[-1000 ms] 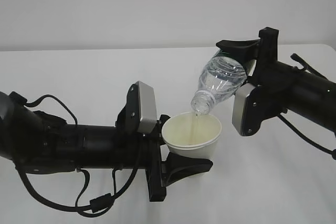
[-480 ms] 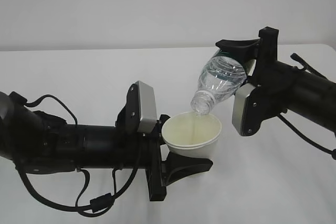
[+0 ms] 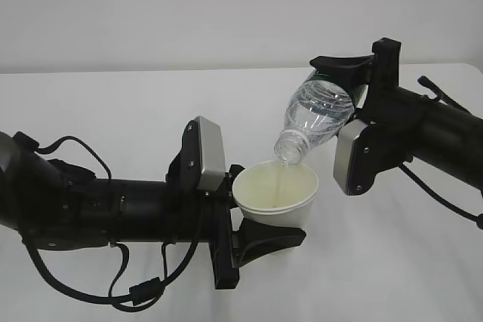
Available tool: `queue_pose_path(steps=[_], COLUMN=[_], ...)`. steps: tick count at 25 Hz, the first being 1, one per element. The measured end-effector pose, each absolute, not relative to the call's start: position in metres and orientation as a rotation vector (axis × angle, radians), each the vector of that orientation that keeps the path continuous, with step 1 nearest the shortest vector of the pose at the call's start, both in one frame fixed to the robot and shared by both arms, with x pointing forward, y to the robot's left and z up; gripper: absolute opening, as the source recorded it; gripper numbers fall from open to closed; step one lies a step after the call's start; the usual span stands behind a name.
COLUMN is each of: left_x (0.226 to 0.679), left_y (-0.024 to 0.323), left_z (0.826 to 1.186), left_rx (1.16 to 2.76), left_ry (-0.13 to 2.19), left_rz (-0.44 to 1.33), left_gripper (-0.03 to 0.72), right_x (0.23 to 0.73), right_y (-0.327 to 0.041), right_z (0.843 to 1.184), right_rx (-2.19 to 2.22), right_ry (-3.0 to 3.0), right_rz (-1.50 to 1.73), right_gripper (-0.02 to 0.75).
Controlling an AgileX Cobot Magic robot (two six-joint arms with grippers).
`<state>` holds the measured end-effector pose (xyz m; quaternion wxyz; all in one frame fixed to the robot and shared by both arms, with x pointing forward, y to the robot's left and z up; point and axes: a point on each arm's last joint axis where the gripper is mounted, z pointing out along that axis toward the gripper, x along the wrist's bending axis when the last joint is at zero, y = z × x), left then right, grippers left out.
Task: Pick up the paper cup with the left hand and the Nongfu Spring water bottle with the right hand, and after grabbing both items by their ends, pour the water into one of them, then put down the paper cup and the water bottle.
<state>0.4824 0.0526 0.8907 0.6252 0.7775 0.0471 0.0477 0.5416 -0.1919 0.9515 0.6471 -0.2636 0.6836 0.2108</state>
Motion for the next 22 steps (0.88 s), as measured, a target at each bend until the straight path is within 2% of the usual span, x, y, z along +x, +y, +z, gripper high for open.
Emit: queue_pose_path(steps=[22], left_x=[0.4826], left_y=[0.0526], left_z=[0.8907], left_rx=[1.783], left_ry=[0.111], left_rz=[0.111], left_gripper=[0.417], right_x=[0.541], right_y=[-0.1912], right_z=[0.9514], right_rx=[-0.613], right_ry=[1.551], right_rz=[0.483], right_gripper=[0.447])
